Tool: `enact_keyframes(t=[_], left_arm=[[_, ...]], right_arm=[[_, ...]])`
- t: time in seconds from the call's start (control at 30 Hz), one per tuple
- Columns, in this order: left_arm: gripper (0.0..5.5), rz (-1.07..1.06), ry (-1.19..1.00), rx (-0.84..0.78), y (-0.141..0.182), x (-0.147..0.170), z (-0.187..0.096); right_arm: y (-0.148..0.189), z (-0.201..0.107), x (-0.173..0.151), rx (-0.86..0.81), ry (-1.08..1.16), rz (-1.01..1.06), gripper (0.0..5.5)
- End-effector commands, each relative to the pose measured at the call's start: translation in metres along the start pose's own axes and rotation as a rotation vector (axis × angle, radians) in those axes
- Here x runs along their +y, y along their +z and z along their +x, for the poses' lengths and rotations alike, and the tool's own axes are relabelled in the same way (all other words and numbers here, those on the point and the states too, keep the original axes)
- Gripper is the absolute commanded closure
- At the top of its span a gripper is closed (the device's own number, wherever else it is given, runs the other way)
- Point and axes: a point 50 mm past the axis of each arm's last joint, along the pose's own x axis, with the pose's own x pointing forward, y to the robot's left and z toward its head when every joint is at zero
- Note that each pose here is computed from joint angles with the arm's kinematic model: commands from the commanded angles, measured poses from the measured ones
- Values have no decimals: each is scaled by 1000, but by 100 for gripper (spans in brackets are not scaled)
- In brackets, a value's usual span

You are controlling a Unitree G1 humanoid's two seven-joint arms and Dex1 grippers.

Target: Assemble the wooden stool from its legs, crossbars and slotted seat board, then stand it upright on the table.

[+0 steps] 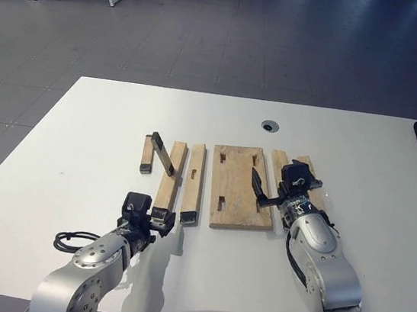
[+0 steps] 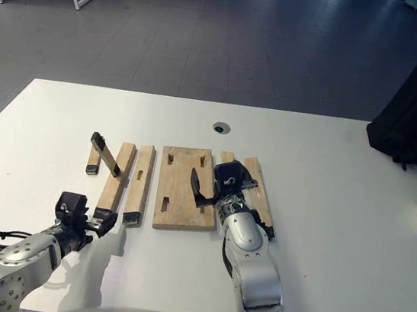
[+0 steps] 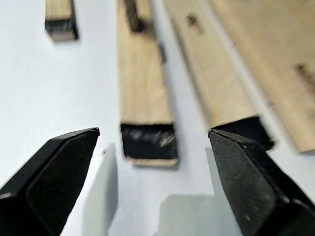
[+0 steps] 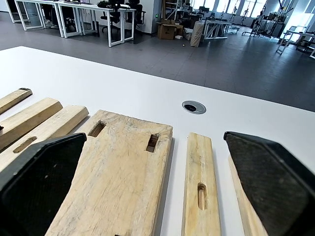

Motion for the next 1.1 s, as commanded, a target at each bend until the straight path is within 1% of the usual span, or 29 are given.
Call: enact_keyframes(t=[0.03,0.13,0.23,0.3,0.33,0.37,0.47,0.53,0.6,0.63,0.7,0.73,0.77,0.83,0.87,0.9,0.97,1.0,1.03,1.07,1.1], left_arm=[[140,-38,38,76,-17,2,12],[140,-66,-1,128,-28,-2,33],[196,-58,-8,112,-24,-1,50],[236,-55,-3,91,-20,-1,55],[248,-50,1,86,-21,-1,55],[270,-46,2,88,-23,-1,55],[311,16,19,107,-31,1,58],[337,48,43,108,-35,3,60],[344,57,65,81,-33,7,60],[344,51,75,43,-27,9,59],[345,27,125,-167,9,16,54],[345,15,139,-278,32,18,49],[345,-13,116,-426,65,17,42],[345,-62,19,-632,114,9,26],[345,-110,-85,-703,137,4,19],[345,-143,-186,-743,153,0,15],[345,-214,-385,-751,170,-6,12],[345,-265,-586,-713,171,-16,11],[345,-298,-730,-684,172,-22,8],[345,-326,-942,-647,170,-31,2],[345,-353,-1087,-618,168,-35,-3]], right_arm=[[3,4,0,1,16,-8,36],[5,6,0,-2,33,-14,36],[7,7,-2,-7,40,-23,36],[10,8,-5,-12,47,-25,36],[12,9,-6,-16,47,-23,36],[14,10,-8,-18,46,-18,36],[19,11,-12,-13,31,53,36],[19,13,-14,20,35,121,36],[17,15,-18,65,41,184,36],[17,15,-21,81,39,210,36],[18,16,-30,93,32,239,36],[19,16,-35,93,30,251,36],[23,18,-40,84,40,275,16],[29,21,-47,64,71,337,0],[38,24,-49,39,127,408,0],[48,27,-50,5,188,489,0],[69,32,-46,-56,374,646,0],[82,32,-42,-103,521,719,0],[91,30,-40,-134,624,762,0],[102,29,-39,-155,747,812,0],[110,28,-38,-162,842,841,0]])
